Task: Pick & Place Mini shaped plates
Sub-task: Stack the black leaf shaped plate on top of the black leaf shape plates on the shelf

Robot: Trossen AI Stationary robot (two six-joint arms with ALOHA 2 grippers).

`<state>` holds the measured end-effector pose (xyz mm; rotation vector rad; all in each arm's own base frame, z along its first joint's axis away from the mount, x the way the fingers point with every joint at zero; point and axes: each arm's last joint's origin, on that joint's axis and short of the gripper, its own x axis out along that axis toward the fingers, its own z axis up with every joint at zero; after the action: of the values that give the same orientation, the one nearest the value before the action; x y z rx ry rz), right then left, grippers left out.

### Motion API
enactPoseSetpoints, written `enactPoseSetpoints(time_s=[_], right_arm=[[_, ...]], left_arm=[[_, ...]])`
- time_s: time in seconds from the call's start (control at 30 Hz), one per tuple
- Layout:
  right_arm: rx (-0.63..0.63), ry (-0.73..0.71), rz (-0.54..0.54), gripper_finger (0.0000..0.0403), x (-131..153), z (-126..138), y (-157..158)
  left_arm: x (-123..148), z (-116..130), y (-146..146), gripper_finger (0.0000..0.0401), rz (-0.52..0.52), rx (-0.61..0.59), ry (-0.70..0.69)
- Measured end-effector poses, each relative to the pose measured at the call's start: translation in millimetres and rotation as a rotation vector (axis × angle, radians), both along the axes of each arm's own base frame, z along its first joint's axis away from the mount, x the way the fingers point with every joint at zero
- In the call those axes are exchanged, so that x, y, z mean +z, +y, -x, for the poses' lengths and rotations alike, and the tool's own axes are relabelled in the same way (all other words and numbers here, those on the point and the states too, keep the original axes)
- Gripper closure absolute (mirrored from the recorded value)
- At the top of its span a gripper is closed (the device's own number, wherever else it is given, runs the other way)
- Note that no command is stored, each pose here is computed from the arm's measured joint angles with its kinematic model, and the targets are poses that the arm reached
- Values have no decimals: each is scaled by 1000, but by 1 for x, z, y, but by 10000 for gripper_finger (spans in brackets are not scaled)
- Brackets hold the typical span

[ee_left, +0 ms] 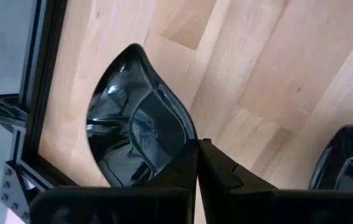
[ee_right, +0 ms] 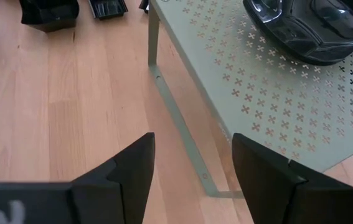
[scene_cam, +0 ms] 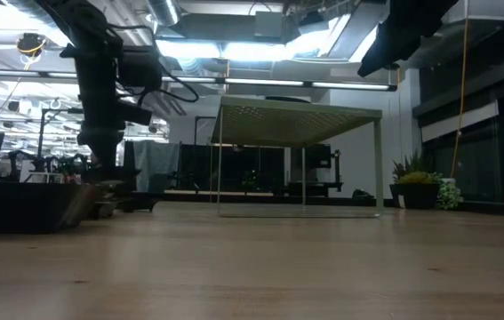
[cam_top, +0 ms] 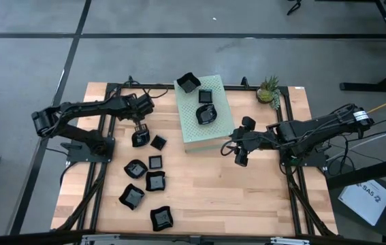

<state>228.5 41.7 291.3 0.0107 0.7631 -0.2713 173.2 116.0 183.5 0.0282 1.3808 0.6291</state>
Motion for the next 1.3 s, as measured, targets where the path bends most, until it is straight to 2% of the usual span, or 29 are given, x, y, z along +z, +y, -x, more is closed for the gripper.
enactPoseSetpoints(time_s=[0.1,0.2,0.5,0.77,1.0,1.13,1.3], right_arm=[[0,0,0,191,0,0,0],[0,0,1,191,0,0,0],[0,-7,-2,191,0,0,0],[2,-55,-10,191,4,-4,1],[7,-182,-47,191,13,-12,3],[10,-201,-51,191,15,-13,3],[8,-209,-54,191,15,-13,3]], left_arm=[[5,0,-1,399,8,-4,-25],[21,-4,-2,399,-13,-16,-101],[104,-13,-14,399,-166,-100,-383],[168,-25,-40,399,-244,-309,-562],[191,-54,-65,399,-207,-406,-694],[193,-79,-78,399,-150,-382,-807],[193,-109,-90,399,-51,-289,-919]])
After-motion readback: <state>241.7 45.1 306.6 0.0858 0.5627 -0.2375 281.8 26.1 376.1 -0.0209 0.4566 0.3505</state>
